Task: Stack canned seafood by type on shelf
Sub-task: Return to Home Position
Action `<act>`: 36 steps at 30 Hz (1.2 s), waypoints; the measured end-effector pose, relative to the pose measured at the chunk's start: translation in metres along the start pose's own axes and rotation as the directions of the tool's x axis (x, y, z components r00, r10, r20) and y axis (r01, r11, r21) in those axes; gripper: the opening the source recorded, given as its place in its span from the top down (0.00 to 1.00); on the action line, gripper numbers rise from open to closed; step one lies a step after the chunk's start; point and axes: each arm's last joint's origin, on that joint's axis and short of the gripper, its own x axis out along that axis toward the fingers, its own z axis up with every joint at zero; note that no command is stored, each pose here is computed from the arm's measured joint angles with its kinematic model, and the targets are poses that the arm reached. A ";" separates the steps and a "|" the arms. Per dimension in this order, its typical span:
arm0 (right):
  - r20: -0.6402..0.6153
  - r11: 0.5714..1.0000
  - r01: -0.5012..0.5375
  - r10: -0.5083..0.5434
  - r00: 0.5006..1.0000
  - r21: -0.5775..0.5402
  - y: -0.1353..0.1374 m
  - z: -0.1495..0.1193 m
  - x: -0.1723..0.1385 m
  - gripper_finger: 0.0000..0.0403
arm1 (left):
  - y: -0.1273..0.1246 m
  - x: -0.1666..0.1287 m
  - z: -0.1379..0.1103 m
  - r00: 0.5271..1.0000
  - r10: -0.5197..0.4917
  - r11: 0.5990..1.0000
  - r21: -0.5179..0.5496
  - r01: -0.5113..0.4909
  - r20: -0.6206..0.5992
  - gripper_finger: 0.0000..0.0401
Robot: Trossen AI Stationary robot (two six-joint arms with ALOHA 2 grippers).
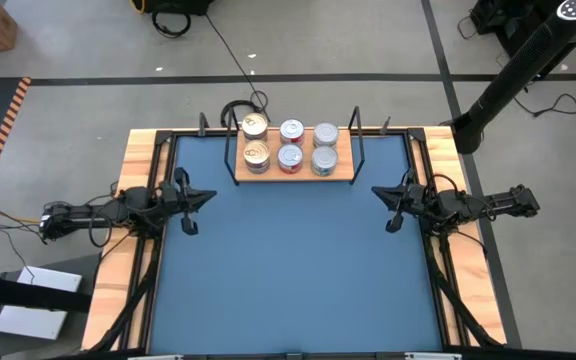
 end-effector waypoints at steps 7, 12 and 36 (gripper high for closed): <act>0.000 1.000 -0.001 0.001 1.000 0.000 0.000 0.000 0.000 0.98 | 0.000 0.000 0.001 1.000 -0.001 1.000 -0.002 0.001 0.008 0.99; 0.000 1.000 -0.001 0.001 1.000 0.000 0.000 0.000 0.000 0.97 | 0.000 0.000 0.001 1.000 -0.001 1.000 -0.002 0.001 0.011 0.99; 0.000 1.000 -0.001 0.001 1.000 0.000 0.000 0.000 0.000 0.94 | 0.000 0.000 0.001 1.000 -0.004 1.000 -0.002 0.004 0.012 0.99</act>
